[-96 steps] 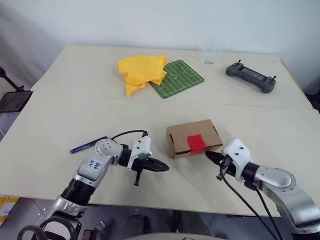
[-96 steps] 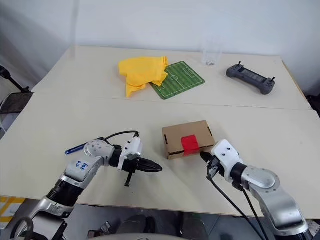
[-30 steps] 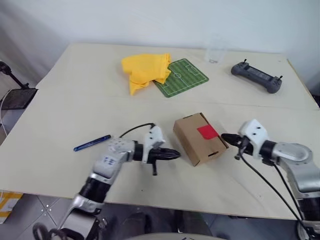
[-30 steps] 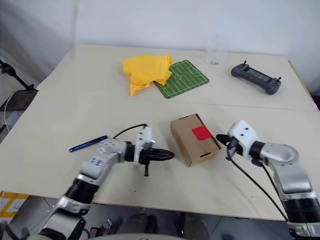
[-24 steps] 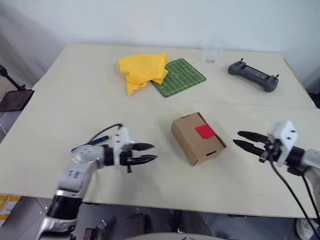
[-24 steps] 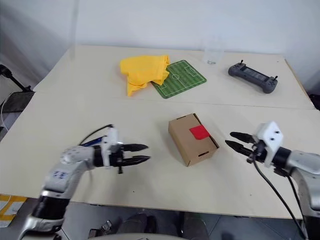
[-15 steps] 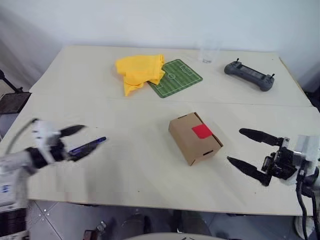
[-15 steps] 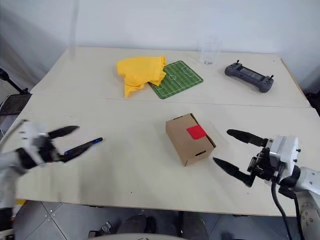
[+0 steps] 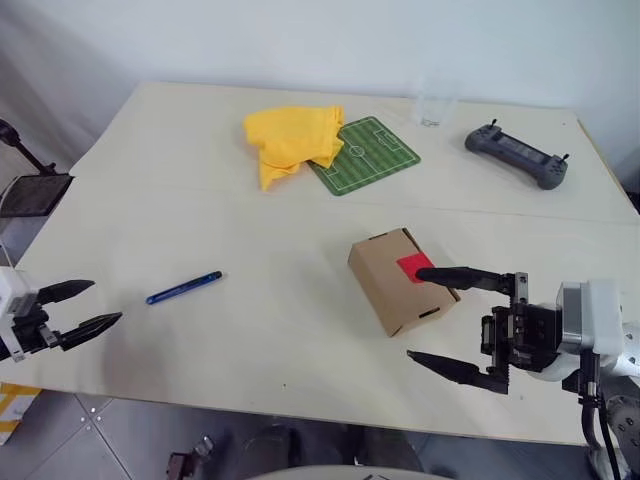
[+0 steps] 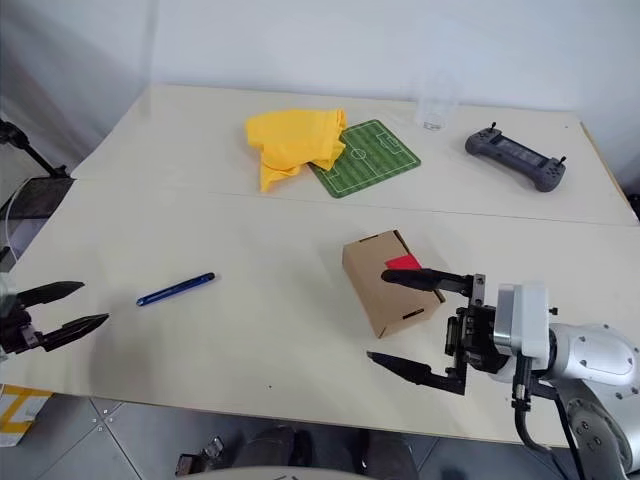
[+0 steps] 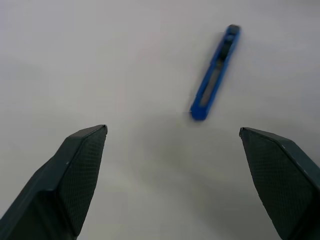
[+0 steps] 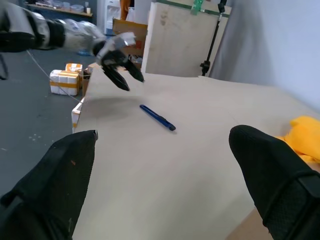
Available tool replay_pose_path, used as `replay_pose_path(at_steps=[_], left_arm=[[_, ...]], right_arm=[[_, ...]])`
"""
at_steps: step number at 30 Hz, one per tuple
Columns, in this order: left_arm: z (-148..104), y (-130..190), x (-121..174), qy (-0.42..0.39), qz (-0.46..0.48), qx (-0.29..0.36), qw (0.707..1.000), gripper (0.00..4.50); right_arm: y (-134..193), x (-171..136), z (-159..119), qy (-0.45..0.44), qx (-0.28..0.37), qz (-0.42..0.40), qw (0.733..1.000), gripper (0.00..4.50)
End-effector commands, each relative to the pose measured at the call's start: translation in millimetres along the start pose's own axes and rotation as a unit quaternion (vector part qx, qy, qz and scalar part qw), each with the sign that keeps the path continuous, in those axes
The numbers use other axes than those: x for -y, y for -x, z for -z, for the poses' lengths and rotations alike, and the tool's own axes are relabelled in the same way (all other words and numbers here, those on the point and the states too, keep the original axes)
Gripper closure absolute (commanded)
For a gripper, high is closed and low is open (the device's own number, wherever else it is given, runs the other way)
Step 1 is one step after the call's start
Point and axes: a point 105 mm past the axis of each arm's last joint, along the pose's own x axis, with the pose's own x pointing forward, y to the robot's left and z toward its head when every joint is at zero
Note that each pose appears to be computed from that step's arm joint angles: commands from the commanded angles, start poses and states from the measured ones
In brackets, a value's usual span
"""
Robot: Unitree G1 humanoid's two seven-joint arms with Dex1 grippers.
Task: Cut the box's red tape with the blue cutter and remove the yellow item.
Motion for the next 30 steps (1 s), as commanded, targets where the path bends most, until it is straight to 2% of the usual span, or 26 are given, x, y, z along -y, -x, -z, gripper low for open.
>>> replay_pose_path(at_steps=[1,7,10,14,18,21,27,30], left_arm=[[-18.8,-7.0,-1.1,-0.031,0.066,-0.03,0.997,0.0],[-17.1,-33.0,-2.0,-0.054,0.106,-0.056,0.991,0.0],[-2.9,-44.8,0.1,-0.065,0.106,-0.076,0.989,0.0],[3.3,-52.3,-1.4,-0.063,0.099,-0.083,0.99,0.0],[12.8,-60.7,2.6,-0.066,0.115,-0.116,0.984,0.0],[15.6,-61.2,4.8,-0.064,0.122,-0.121,0.983,0.52],[22.1,-68.2,10.9,-0.044,0.131,-0.123,0.983,2.26],[24.6,-71.1,10.0,-0.04,0.124,-0.132,0.983,2.26]], right_arm=[[-1.2,-2.0,-16.4,0.022,0.006,-0.007,1.0,0.01],[-0.2,-2.2,-17.8,0.024,-0.003,-0.002,1.0,0.01],[0.3,-1.7,-17.3,0.025,-0.006,0.011,1.0,0.01],[0.5,-2.7,-17.0,0.023,-0.008,0.016,1.0,0.01],[1.3,-2.2,-17.3,0.024,-0.012,0.025,0.999,0.01],[2.5,-2.3,-17.3,0.025,-0.014,0.029,0.999,0.0],[1.9,-2.7,-18.2,0.026,-0.015,0.034,0.999,0.0],[1.5,-1.9,-19.0,0.027,-0.015,0.036,0.999,0.0]])
